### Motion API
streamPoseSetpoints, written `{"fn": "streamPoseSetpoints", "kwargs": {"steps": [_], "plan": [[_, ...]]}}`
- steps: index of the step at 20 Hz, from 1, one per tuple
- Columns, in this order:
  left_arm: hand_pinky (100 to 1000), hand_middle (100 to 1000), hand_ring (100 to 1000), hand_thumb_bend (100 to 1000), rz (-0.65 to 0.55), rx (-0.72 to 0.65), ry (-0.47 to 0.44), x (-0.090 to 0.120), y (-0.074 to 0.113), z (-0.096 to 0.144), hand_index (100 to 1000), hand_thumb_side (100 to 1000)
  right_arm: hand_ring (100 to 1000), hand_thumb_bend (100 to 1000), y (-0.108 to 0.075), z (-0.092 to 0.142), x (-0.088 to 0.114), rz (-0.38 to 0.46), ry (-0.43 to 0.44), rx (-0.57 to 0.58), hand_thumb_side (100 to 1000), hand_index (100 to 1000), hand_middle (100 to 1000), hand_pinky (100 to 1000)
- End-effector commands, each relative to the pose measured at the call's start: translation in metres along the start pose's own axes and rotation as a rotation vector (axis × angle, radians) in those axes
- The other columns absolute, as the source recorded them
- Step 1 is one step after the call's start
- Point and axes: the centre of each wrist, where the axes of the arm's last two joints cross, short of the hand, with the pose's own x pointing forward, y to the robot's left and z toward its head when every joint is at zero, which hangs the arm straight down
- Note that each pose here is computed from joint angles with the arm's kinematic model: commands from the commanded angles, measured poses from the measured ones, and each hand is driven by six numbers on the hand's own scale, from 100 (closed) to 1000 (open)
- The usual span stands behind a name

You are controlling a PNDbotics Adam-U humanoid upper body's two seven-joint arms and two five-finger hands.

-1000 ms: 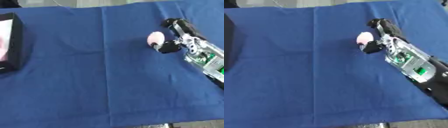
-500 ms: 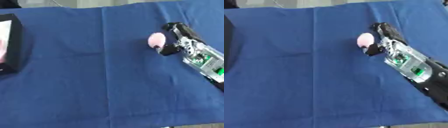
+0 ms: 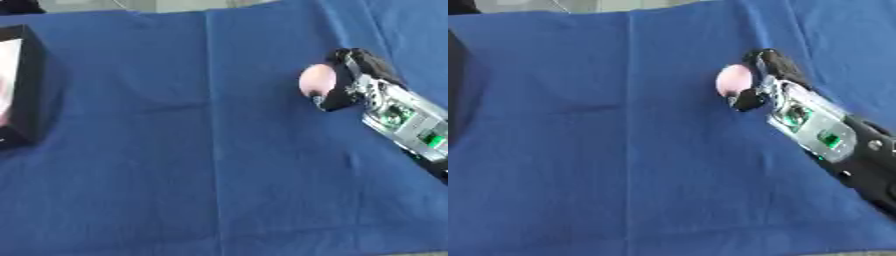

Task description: Pick up the objects with one hand, pass them to the other hand, and then place them into the box on the other side of the table.

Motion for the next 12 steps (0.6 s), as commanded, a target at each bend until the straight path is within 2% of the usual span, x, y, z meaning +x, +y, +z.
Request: {"fn": "streamPoseSetpoints", "kwargs": {"steps": [1,4,6,7,9,12], "plan": [[908,757,781,100,-0.019,0.04,-0.015,0.0025,0.0139,-0.0004,759,418,855,404,-0.0137,-0.0046,-0.0052,0.045,0.015,-0.042,100,840,785,789],[908,757,780,100,-0.022,0.039,-0.016,0.0025,0.0131,-0.0002,759,419,852,380,-0.0132,-0.0069,-0.0071,0.055,0.025,-0.041,100,835,778,788],[907,757,781,100,-0.025,0.036,-0.015,0.002,0.0119,-0.0002,759,418,833,364,-0.0134,-0.0079,-0.0077,0.059,0.033,-0.05,100,803,734,778],[905,757,780,100,-0.027,0.035,-0.014,0.0018,0.0114,-0.0001,759,416,813,366,-0.0134,-0.0081,-0.0078,0.06,0.037,-0.059,100,767,683,766],[905,757,780,100,-0.031,0.032,-0.014,0.0012,0.0105,-0.0001,759,415,794,325,-0.0133,-0.0078,-0.0069,0.058,0.039,-0.076,100,725,631,746],[903,756,780,100,-0.038,0.024,-0.008,-0.0011,0.0083,0.0002,758,413,772,286,-0.0153,-0.0039,-0.0028,0.045,0.024,-0.099,100,682,592,729]]}}
